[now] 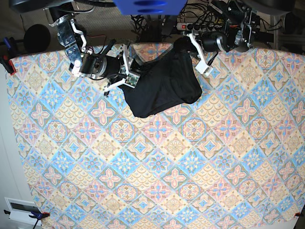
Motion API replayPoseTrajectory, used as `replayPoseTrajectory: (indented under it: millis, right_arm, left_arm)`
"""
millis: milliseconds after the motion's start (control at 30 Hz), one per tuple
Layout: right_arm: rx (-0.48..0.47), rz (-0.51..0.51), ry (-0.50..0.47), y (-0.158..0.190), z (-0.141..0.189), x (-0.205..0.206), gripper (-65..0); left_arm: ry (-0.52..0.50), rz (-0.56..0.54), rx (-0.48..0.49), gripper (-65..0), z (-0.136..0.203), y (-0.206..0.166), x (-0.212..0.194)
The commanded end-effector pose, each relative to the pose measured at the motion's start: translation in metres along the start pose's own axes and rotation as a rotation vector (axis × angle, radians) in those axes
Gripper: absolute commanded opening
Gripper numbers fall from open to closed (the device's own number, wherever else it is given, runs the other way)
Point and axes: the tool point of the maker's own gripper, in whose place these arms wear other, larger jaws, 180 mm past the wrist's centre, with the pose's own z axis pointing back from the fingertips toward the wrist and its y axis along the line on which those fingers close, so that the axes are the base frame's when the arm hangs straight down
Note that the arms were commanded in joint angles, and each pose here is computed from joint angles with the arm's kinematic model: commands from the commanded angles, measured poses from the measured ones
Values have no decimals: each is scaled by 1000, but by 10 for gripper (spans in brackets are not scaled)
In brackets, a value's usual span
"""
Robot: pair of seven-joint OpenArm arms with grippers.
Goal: Layout the t-shirt on the table in an organized manner, then fold the t-shirt properly
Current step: 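Regrasp the folded black bundle ends with both grippers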
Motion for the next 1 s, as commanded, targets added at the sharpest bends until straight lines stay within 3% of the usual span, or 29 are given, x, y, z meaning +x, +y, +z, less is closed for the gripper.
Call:
replayPoseTrajectory:
  millis: [0, 167, 400, 533, 700, 867, 967]
  right_arm:
    - [-13, 35, -15, -2, 2, 7, -486]
    - [-57, 114, 70, -6, -1, -6, -486]
    - [-82, 124, 60, -17, 1, 1, -489]
    - [-94, 141, 37, -17, 5, 10, -489]
    - [-94, 140, 37, -17, 5, 10, -489]
    - [-104, 147, 32, -23, 5, 13, -489]
    - [-121, 165, 28, -33, 4, 19, -489]
  left_arm:
    - [-18, -10, 0, -650, 5, -1, 5]
    - [-42, -5, 32, -636, 18, 9, 13]
    - [-19, 11, -13, -431, 43, 9, 14]
    - [-91, 40, -42, -343, 62, 11, 29]
    - [-257, 42, -10, -359, 93, 26, 71]
    - [-335, 103, -37, -378, 81, 46, 106]
    - [-350, 153, -47, -392, 56, 56, 125]
